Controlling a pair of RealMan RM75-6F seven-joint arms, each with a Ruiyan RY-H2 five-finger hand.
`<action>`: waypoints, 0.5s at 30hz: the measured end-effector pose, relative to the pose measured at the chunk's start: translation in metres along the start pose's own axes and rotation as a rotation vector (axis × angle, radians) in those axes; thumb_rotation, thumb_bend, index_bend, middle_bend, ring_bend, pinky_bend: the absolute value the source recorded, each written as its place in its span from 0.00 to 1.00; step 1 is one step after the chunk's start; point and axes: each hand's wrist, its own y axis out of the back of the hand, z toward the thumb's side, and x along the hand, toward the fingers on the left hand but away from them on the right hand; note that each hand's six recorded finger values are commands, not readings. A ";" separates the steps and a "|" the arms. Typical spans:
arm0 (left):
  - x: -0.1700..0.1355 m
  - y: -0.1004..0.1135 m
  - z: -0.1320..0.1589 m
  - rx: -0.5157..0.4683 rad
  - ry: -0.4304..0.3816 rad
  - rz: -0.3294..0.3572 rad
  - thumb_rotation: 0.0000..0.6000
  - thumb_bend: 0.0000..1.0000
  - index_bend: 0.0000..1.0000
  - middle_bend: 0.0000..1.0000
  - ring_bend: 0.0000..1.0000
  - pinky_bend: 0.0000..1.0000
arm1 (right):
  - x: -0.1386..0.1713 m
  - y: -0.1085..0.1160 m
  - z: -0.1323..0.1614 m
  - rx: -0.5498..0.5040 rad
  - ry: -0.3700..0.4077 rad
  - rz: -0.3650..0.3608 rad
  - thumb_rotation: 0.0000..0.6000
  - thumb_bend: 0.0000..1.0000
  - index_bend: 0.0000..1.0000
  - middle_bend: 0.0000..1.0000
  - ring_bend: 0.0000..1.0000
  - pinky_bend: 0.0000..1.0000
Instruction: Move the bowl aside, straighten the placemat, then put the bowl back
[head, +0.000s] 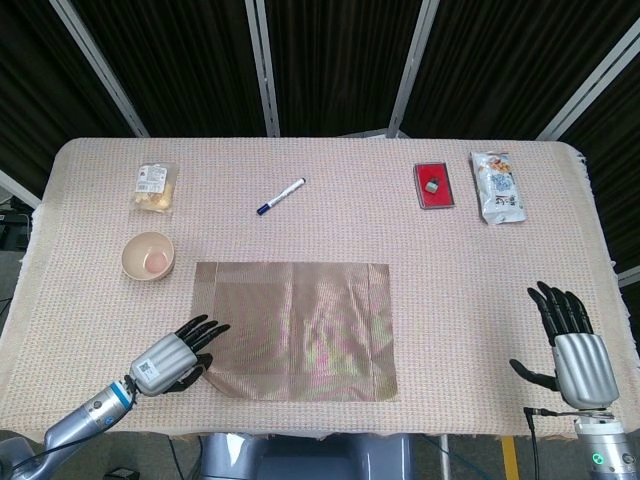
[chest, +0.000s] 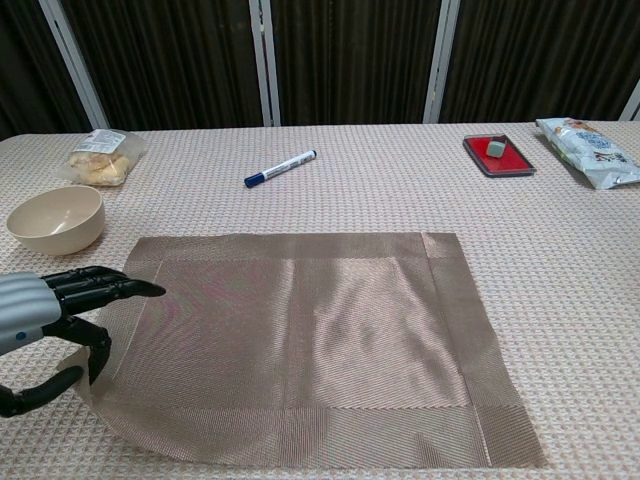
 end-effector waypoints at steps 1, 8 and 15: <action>0.001 0.000 0.001 0.006 -0.003 0.004 1.00 0.50 0.72 0.00 0.00 0.00 | 0.000 0.000 0.000 0.000 -0.002 0.000 1.00 0.00 0.00 0.00 0.00 0.00; 0.004 -0.003 0.004 0.014 -0.012 -0.009 1.00 0.24 0.31 0.00 0.00 0.00 | 0.000 0.003 -0.002 -0.002 -0.004 -0.008 1.00 0.00 0.00 0.00 0.00 0.00; -0.009 0.003 0.002 0.003 -0.021 -0.028 1.00 0.00 0.00 0.00 0.00 0.00 | 0.000 0.004 -0.004 -0.003 -0.007 -0.004 1.00 0.00 0.00 0.00 0.00 0.00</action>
